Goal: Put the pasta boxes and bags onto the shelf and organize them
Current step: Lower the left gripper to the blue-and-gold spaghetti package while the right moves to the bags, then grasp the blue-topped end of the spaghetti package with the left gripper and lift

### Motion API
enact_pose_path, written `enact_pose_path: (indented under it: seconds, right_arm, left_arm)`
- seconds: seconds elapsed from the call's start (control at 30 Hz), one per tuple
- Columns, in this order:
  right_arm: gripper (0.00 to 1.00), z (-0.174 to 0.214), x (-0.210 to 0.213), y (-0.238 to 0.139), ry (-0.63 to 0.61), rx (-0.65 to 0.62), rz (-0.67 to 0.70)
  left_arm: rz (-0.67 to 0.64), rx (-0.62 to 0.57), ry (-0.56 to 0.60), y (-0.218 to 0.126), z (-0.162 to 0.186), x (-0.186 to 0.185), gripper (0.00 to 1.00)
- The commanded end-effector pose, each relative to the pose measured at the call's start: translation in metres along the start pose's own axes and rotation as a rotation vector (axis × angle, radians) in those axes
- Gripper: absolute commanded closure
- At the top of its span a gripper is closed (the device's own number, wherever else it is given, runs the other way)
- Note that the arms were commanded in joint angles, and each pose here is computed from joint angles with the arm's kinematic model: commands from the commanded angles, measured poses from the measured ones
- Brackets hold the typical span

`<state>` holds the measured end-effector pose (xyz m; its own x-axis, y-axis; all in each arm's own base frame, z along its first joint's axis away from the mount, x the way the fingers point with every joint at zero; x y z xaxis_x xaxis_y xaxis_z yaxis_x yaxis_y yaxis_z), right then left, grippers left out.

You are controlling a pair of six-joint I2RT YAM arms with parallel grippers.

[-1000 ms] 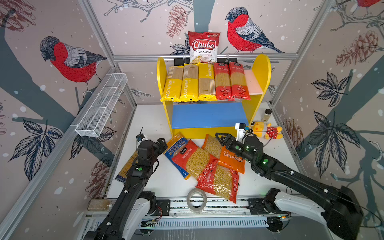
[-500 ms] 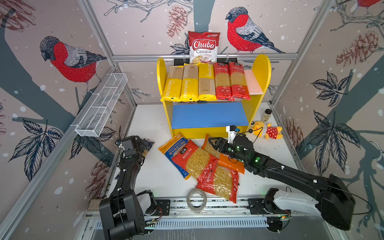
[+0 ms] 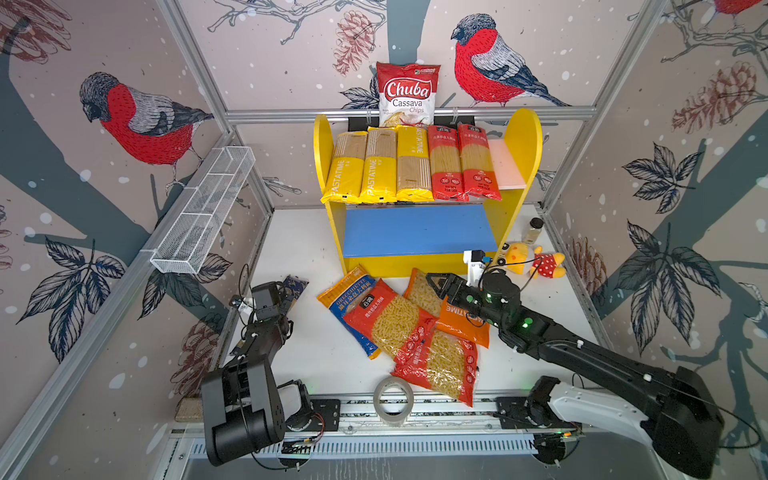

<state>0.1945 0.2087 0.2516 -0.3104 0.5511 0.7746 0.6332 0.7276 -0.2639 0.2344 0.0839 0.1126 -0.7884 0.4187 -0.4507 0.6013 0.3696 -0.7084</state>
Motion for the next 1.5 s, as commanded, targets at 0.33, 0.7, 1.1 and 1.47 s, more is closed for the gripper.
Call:
enact_pose_path:
  seconds: [0.33, 0.7, 1.1, 1.47]
  right_arm:
    - [0.32, -0.002, -0.001, 0.007, -0.008, 0.023, 0.011]
    - [0.32, -0.004, 0.005, 0.013, -0.01, 0.039, 0.005]
    - [0.32, -0.005, 0.001, 0.01, -0.008, 0.035, -0.012]
    - [0.32, -0.014, -0.01, -0.003, -0.014, 0.019, -0.005]
  left_arm:
    - [0.341, 0.226, 0.123, -0.018, 0.037, -0.057, 0.12]
    - [0.191, 0.27, 0.427, -0.006, 0.013, -0.088, 0.11]
    - [0.0, 0.42, 0.745, 0.026, 0.006, -0.099, 0.09]
    - [-0.081, 0.485, 0.898, 0.047, 0.013, -0.108, 0.08]
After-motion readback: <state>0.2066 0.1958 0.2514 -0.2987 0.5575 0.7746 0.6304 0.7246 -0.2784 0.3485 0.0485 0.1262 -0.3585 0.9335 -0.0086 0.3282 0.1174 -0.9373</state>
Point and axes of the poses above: each gripper's point midway between its finger pads, its own y axis out along the fingers, its own x axis along the line the jaws close on, z = x × y, the point moved 9 cm from there along -y, back along the fingers, and after that the axes turned 1 degree about -y, right-handed, at the moved point
